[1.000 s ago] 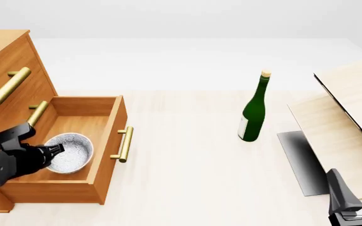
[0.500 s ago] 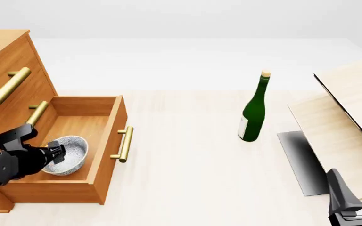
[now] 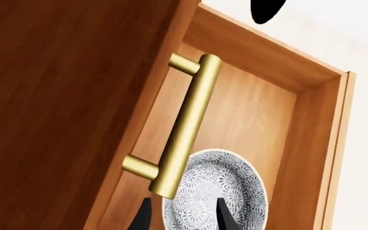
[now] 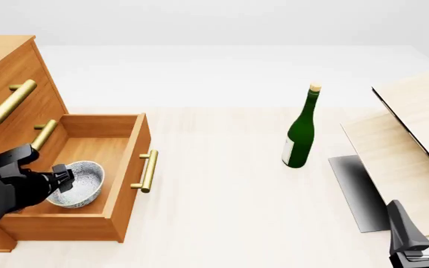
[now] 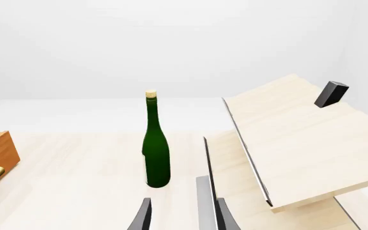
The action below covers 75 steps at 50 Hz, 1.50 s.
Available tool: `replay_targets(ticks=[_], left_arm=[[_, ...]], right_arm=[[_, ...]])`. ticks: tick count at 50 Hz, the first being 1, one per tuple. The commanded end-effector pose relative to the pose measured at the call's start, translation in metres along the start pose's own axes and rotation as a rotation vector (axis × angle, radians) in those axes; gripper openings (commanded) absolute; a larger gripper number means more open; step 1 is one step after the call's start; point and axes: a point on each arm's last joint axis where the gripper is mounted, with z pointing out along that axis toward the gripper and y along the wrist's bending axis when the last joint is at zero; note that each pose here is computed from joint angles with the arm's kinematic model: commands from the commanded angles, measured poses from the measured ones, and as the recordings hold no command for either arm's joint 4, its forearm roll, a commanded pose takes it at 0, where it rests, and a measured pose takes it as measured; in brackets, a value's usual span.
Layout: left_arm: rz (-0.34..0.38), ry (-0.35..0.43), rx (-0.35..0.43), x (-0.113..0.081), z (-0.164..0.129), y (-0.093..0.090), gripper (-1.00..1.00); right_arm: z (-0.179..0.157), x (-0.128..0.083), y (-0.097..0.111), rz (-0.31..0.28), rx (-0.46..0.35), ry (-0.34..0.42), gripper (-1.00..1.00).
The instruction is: Put the bowl in the bottom drawer of the cabinet and close it.
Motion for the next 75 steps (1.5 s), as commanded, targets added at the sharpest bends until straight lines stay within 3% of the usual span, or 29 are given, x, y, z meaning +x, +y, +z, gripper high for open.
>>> replay_targets(ticks=[1,58,63,75], left_arm=[[0.01,-0.018,0.009,0.0,-0.013,-0.001,1.0],[0.079,-0.1,0.118,0.004,-0.069,-0.022,1.0],[0.088,-0.096,0.174,0.008,-0.076,-0.034,1.0],[0.124,-0.118,0.204,0.008,-0.09,-0.038,1.0]], right_arm=[[0.0,0.0,0.0,0.0,0.0,0.0,1.0],[0.0,0.0,0.0,0.0,0.0,0.0,1.0],[0.0,0.0,0.0,0.0,0.0,0.0,1.0],[0.0,0.0,0.0,0.0,0.0,0.0,1.0]])
